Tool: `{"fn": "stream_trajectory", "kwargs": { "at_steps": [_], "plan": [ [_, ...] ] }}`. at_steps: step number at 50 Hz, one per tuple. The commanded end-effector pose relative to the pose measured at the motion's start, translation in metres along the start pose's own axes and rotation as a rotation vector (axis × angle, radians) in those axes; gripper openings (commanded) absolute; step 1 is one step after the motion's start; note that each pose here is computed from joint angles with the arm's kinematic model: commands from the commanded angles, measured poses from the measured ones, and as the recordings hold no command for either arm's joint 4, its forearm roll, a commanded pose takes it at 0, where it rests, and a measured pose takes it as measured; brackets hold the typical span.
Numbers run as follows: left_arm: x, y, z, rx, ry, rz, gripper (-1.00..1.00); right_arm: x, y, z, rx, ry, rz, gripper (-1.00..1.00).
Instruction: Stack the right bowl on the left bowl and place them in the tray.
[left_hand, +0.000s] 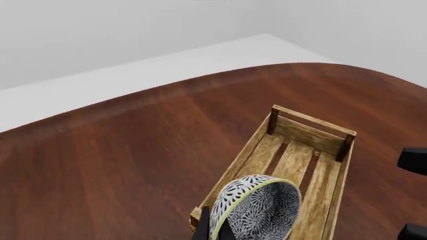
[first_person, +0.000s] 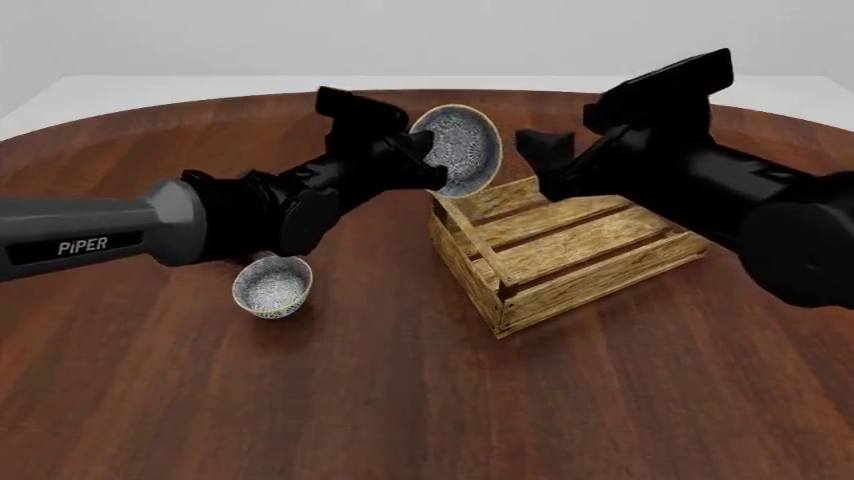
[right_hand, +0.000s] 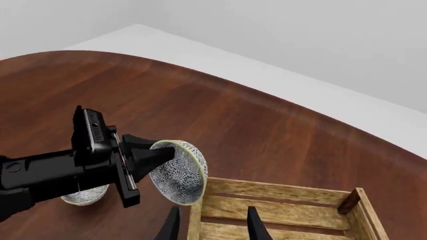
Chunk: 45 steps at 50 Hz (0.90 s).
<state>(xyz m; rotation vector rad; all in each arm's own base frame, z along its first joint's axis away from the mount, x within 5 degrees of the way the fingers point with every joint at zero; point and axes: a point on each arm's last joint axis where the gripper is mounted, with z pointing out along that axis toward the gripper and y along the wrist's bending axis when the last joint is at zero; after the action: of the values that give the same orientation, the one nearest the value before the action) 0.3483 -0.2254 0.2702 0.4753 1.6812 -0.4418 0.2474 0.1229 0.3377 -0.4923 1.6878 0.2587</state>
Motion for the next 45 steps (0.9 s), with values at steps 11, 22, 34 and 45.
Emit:
{"fn": "stream_trajectory", "kwargs": {
  "at_steps": [11, 22, 34, 45],
  "plan": [
    [-0.019, 0.032, -0.027, -0.083, -0.008, 0.032, -1.0, -0.005, 0.005, -0.005, -0.019, -0.017, -0.002, 1.0],
    [-0.045, 0.036, -0.078, -0.109, -0.01, 0.109, -1.0, -0.01, 0.005, -0.003, -0.019, -0.035, -0.005, 1.0],
    [-0.07, 0.044, -0.128, -0.152, -0.014, 0.069, -1.0, -0.009, 0.002, 0.002, -0.008, -0.03, 0.003, 1.0],
    [-0.059, 0.042, -0.152, -0.155, 0.077, 0.088, -1.0, -0.007, -0.003, 0.009, 0.011, -0.021, 0.002, 1.0]
  ]
}}
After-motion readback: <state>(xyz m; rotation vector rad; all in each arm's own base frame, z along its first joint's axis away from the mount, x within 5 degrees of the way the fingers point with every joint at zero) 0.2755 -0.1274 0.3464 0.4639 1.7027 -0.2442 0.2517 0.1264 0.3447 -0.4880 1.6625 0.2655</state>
